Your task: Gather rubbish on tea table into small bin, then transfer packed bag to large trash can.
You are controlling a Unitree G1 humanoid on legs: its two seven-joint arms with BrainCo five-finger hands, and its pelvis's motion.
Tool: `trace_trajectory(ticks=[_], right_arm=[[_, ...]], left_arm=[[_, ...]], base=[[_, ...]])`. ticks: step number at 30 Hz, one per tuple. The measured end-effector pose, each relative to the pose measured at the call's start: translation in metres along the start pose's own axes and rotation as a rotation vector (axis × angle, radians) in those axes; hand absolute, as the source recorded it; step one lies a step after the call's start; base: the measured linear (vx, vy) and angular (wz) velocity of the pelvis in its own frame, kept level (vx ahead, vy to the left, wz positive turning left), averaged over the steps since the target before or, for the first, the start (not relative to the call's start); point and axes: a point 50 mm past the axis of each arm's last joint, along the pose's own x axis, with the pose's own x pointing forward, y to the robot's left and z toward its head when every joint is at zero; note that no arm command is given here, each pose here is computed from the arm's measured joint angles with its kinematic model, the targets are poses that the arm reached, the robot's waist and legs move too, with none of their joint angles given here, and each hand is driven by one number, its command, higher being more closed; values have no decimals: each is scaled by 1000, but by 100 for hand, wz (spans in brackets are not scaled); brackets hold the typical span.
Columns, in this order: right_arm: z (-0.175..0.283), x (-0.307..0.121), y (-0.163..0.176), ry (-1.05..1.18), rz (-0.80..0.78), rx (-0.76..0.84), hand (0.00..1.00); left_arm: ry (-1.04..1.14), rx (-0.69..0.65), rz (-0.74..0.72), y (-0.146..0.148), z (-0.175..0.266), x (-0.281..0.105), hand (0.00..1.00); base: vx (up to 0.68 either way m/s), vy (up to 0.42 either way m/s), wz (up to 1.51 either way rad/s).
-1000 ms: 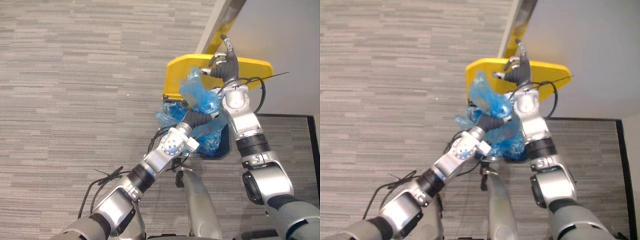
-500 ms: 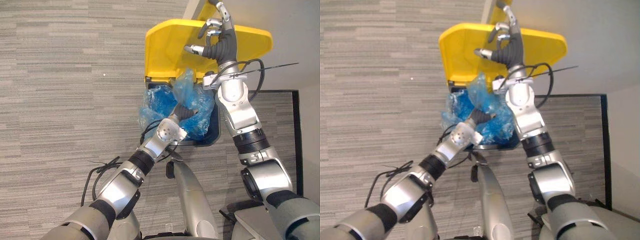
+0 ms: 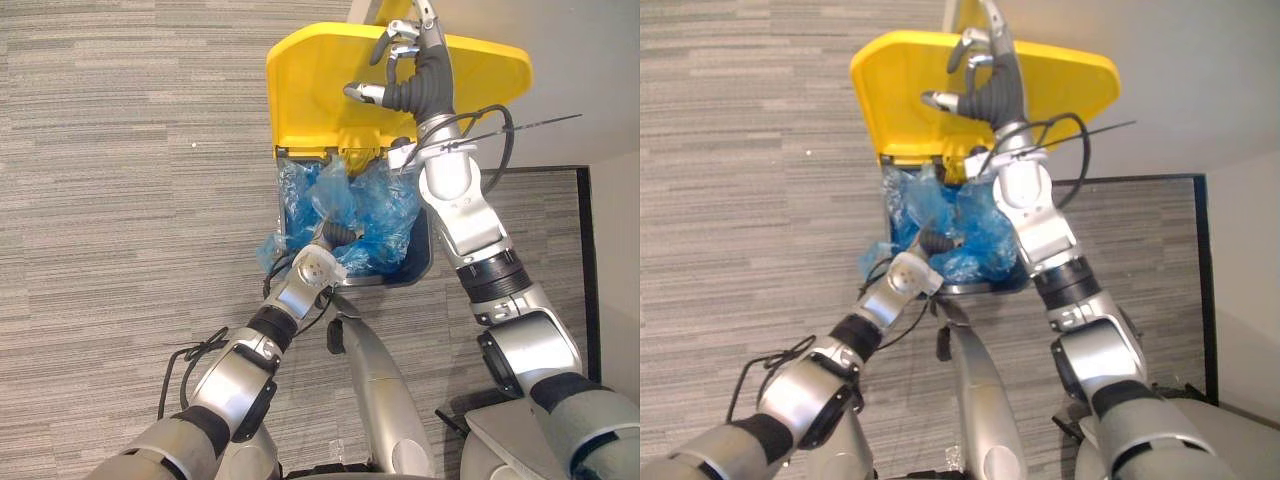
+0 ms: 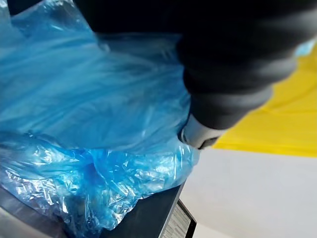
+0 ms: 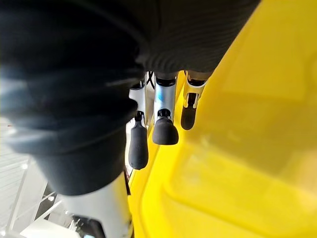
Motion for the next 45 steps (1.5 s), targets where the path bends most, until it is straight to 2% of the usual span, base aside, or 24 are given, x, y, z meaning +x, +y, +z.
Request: trace_trajectory(ticks=[9, 16, 25, 29, 32, 35, 38, 43, 45], right_arm=[[-15, -12, 2, 59, 15, -9, 0], [-62, -68, 13, 247, 80, -72, 0], [-101, -128, 19, 461, 78, -80, 0], [-118, -152, 18, 560, 89, -87, 0], [-129, -172, 19, 634, 118, -85, 0], [-137, -191, 22, 709, 146, -88, 0], [-145, -214, 32, 813, 166, -57, 0], [-155, -271, 55, 1034, 230, 16, 0], [-159, -299, 54, 1123, 245, 13, 0]], left_arm=[[-123, 3, -5, -2, 28, -1, 0], [-181, -44, 38, 1, 27, -17, 0], [-25, -27, 115, 24, -46, -60, 0], [152, -64, 181, 42, -99, -92, 0], [389, -135, 225, 48, -155, -127, 0], [596, -169, 231, 41, -196, -165, 0], [734, -216, 207, 27, -218, -186, 0], [866, -276, 165, -1, -232, -210, 0], [894, -282, 161, -4, -236, -218, 0]], base=[[33, -14, 10], [19, -21, 19], [-12, 6, 18], [-44, -14, 20], [-26, -33, 15], [-62, -25, 7], [-155, 42, -10], [-204, 97, -60], [-171, -56, -28]])
